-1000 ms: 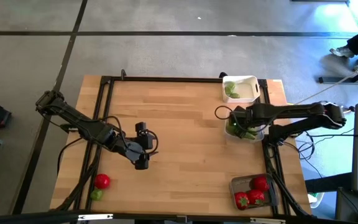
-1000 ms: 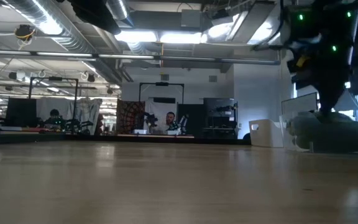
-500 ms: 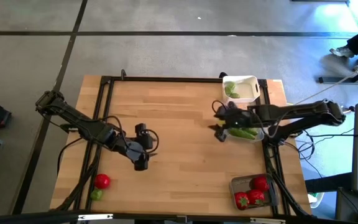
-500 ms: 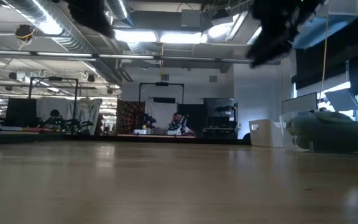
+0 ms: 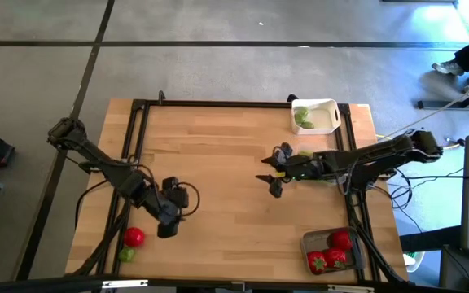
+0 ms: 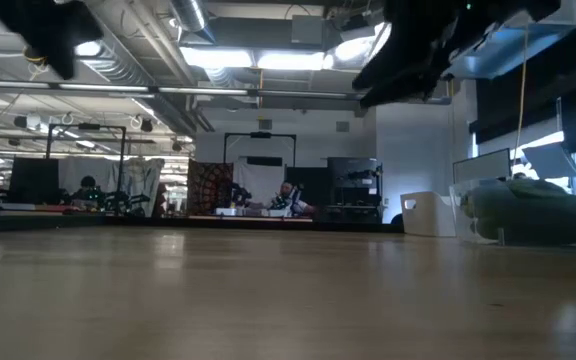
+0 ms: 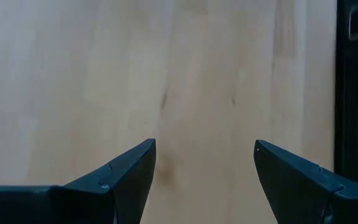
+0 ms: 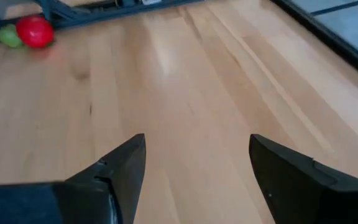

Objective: Sort produce into baskets
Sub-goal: Put the tomato into the black bin

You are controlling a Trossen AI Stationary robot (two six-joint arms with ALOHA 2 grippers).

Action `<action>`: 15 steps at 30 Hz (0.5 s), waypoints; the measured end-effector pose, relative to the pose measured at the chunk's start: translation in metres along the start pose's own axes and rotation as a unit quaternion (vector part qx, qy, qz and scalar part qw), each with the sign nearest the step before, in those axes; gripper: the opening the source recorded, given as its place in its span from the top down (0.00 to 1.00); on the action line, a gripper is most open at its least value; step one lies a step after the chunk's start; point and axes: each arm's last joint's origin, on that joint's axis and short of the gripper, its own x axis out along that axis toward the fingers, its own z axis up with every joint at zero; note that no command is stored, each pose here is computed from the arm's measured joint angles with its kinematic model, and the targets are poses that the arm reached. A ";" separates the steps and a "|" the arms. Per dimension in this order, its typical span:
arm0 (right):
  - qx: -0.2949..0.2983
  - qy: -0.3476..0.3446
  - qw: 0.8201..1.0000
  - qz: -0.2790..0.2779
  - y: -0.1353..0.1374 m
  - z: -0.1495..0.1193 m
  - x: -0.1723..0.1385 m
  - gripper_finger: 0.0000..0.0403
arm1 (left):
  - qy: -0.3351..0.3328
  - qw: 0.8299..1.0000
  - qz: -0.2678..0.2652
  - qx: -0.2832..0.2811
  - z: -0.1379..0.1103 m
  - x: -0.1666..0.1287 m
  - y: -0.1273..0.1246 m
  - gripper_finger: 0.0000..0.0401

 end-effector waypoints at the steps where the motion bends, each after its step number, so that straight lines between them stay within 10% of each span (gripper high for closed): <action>1: -0.002 0.006 1.000 -0.001 0.001 -0.002 0.004 0.34 | 0.006 1.000 0.000 0.000 -0.003 -0.001 -0.002 0.33; 15: -0.001 0.019 0.996 0.086 0.025 -0.024 0.056 0.34 | 0.070 0.997 0.016 -0.023 -0.044 -0.013 -0.024 0.33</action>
